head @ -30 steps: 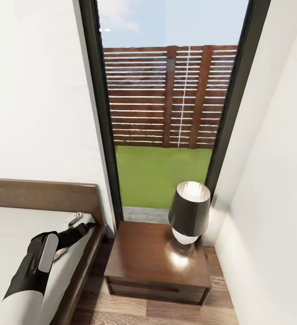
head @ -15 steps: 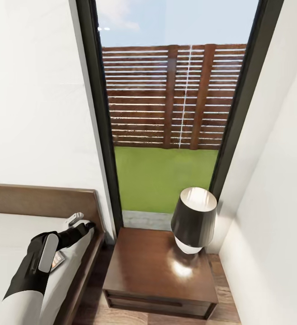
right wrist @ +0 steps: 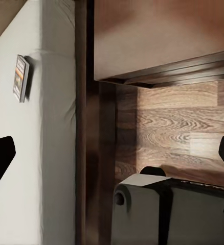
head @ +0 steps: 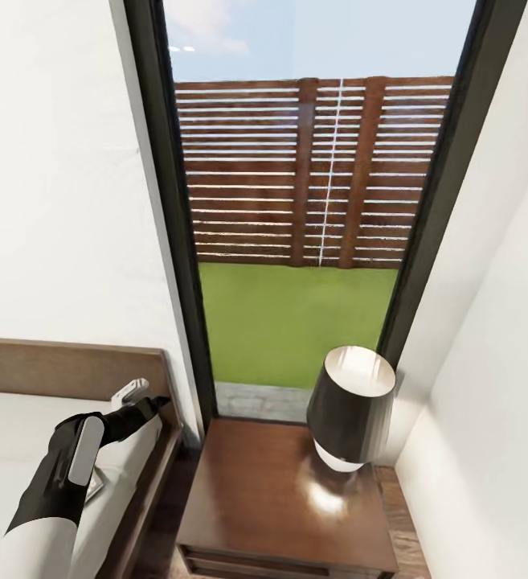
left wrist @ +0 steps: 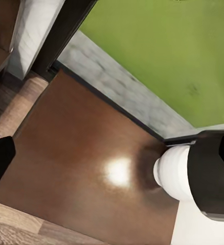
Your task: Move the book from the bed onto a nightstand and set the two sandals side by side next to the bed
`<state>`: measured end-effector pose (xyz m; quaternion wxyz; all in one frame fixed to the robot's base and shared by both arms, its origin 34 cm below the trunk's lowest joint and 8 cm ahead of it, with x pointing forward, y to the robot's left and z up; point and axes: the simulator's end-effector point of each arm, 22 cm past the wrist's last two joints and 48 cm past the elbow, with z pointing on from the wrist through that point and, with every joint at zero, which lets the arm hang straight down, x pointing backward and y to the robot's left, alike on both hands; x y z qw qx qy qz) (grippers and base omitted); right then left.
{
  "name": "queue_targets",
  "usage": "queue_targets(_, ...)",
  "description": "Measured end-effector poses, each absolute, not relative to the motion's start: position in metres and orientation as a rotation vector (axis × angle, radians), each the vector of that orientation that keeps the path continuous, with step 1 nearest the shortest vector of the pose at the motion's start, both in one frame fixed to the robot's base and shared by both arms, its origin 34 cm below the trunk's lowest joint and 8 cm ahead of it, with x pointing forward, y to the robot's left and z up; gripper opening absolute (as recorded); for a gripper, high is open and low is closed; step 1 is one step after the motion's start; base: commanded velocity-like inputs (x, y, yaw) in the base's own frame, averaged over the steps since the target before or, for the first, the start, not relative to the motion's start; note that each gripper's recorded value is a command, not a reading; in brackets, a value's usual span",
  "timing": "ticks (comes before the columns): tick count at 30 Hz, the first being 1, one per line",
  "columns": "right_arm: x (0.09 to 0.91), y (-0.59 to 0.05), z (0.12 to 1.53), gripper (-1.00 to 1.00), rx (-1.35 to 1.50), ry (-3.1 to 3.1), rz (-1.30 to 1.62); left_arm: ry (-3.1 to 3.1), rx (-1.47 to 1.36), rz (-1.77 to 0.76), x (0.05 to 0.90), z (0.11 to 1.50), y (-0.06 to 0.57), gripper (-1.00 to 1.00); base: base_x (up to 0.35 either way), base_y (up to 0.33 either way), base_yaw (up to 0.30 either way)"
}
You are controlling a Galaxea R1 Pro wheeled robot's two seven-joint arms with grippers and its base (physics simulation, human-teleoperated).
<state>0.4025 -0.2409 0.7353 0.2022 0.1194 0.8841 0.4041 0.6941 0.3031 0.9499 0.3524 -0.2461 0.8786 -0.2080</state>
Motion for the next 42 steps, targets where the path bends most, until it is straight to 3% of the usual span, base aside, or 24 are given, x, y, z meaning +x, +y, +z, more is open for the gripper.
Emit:
queue_targets(8, 0.403, -0.241, 0.735, 1.00, 0.333, 2.469, 1.128, 2.275, -0.637, -0.538, 0.694, 0.949, 0.303, 1.00, 0.028, 0.000, 0.000)
queue_targets(22, 0.402, -0.241, 0.735, 1.00, 0.333, 2.469, 1.128, 2.275, -0.637, -0.539, 0.693, 0.949, 0.303, 1.00, 0.286, 0.000, 0.000)
queue_targets(42, 0.403, -0.241, 0.735, 1.00, 0.332, 2.469, 1.128, 2.245, -0.707, -0.518, 0.691, 0.948, 0.328, 1.00, 0.007, 0.000, 0.000)
